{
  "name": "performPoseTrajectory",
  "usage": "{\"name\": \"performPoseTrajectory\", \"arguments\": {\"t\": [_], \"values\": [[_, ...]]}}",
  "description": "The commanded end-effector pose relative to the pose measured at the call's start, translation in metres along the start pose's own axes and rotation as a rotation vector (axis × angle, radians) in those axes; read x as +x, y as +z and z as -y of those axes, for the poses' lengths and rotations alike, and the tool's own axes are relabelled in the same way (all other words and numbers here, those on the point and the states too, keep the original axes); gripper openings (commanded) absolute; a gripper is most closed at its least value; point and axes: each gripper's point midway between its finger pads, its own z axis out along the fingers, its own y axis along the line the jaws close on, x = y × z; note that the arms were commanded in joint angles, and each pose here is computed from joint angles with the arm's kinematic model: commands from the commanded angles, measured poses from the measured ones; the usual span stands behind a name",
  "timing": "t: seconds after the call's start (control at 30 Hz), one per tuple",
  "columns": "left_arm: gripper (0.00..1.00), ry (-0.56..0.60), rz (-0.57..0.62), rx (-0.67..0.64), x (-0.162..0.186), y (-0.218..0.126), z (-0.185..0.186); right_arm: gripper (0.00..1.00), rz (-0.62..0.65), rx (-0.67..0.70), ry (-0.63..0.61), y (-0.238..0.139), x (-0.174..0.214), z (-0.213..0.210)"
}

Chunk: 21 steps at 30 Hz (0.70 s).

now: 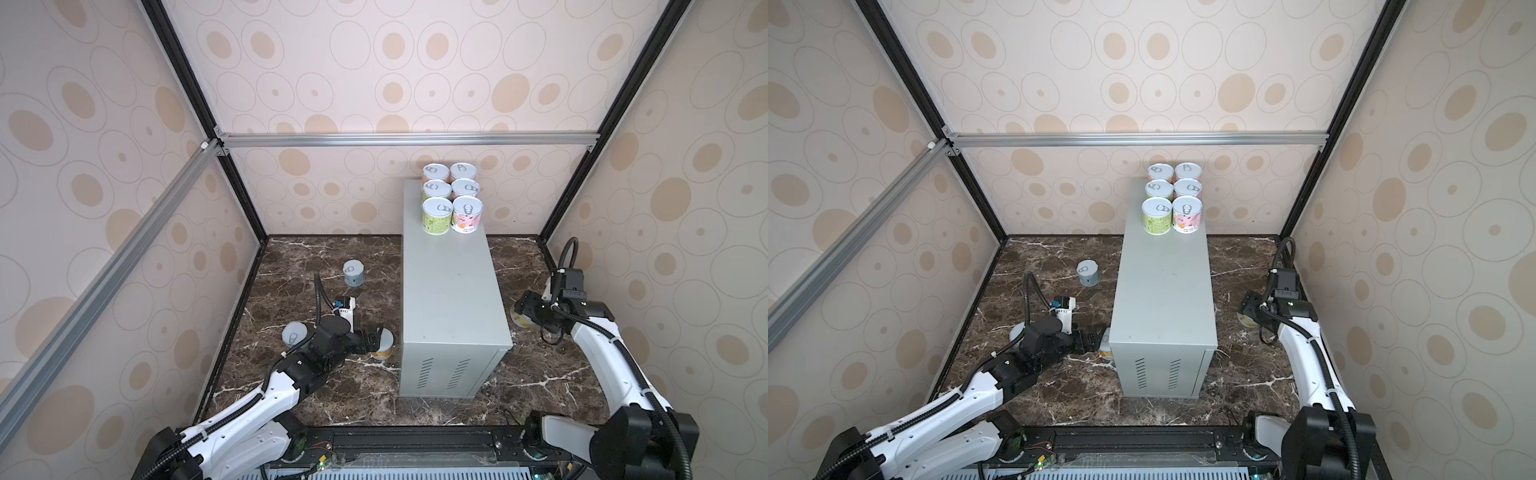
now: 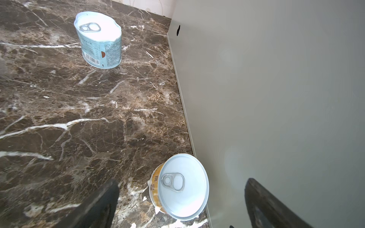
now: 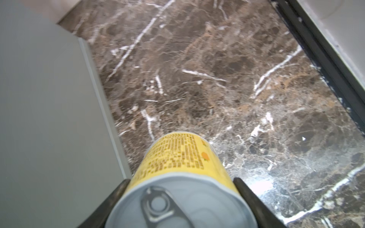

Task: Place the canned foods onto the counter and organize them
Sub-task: 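Close the right gripper on the yellow-labelled can near the wall and lift it, then carry the yellow-labelled can up over the cabinet top with the right gripper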

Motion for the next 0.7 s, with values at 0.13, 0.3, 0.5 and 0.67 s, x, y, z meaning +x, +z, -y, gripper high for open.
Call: {"name": "performPoseTrajectory", "arguments": {"t": [0.13, 0.3, 0.5, 0.67], "values": [[0.99, -0.002, 0.04, -0.02, -0.026, -0.014, 0.005, 0.63, 0.102, -0.145, -0.073, -0.06, -0.023, -0.039], [0.99, 0.01, 0.045, -0.022, -0.032, -0.017, 0.007, 0.63, 0.17, -0.211, -0.098, -0.094, -0.027, -0.05], [0.99, 0.021, 0.045, -0.029, -0.039, -0.02, 0.01, 0.63, 0.206, -0.275, -0.131, -0.129, -0.029, -0.062], [0.99, 0.041, 0.048, -0.032, -0.047, -0.022, 0.014, 0.63, 0.205, -0.306, -0.159, -0.155, -0.033, -0.072]]}}
